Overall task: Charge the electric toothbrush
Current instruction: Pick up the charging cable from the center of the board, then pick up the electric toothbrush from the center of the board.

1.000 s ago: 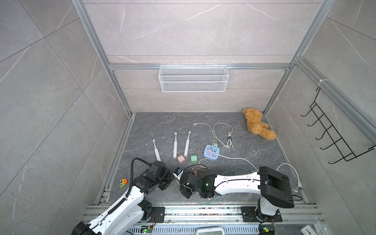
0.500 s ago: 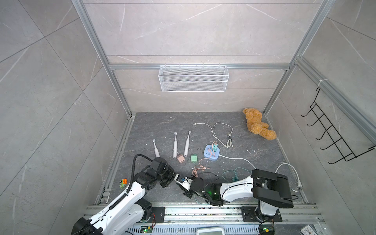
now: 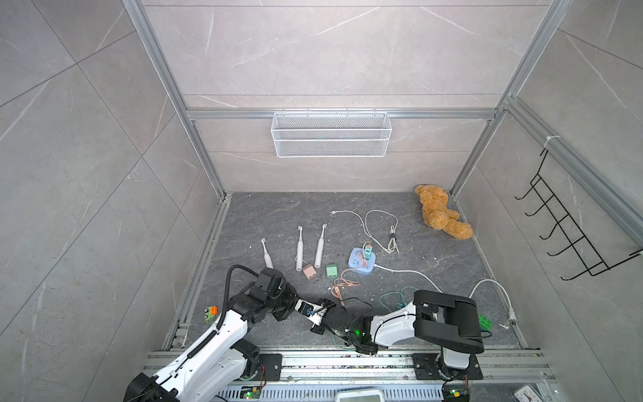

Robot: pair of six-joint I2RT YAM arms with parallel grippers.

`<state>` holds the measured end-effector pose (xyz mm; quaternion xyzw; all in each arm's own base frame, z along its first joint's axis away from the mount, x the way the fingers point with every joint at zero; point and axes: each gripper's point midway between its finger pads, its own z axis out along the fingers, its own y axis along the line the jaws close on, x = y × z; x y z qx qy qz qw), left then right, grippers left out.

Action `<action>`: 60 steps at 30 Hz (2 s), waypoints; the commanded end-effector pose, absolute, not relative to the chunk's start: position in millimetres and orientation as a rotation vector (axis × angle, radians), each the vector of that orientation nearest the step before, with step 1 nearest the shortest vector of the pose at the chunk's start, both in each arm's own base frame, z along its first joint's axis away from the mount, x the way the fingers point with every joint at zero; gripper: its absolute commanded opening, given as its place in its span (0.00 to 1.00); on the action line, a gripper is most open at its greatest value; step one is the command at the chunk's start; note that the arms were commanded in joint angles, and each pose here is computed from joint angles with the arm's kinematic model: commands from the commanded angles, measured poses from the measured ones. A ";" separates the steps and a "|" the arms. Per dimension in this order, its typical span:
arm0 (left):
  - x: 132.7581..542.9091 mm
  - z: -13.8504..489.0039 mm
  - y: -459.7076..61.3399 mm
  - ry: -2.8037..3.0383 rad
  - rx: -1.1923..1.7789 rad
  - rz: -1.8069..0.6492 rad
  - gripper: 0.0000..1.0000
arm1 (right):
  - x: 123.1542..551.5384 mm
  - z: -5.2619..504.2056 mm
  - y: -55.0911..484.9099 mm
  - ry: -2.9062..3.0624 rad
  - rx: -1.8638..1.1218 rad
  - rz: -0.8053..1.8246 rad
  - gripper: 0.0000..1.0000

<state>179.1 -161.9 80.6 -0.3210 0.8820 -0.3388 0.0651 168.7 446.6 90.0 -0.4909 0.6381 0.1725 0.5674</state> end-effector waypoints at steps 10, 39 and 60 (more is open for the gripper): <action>185.9 112.2 -159.9 2.650 -0.895 -1.091 0.47 | 166.4 98.1 447.3 1.498 -1.133 0.408 0.00; 350.7 144.1 -85.5 2.553 -0.907 -0.441 0.74 | 158.5 168.2 372.4 1.811 -0.793 0.812 0.00; 419.8 67.4 -228.8 2.887 -0.467 -0.335 0.63 | 172.9 159.7 335.8 1.866 -0.668 0.722 0.00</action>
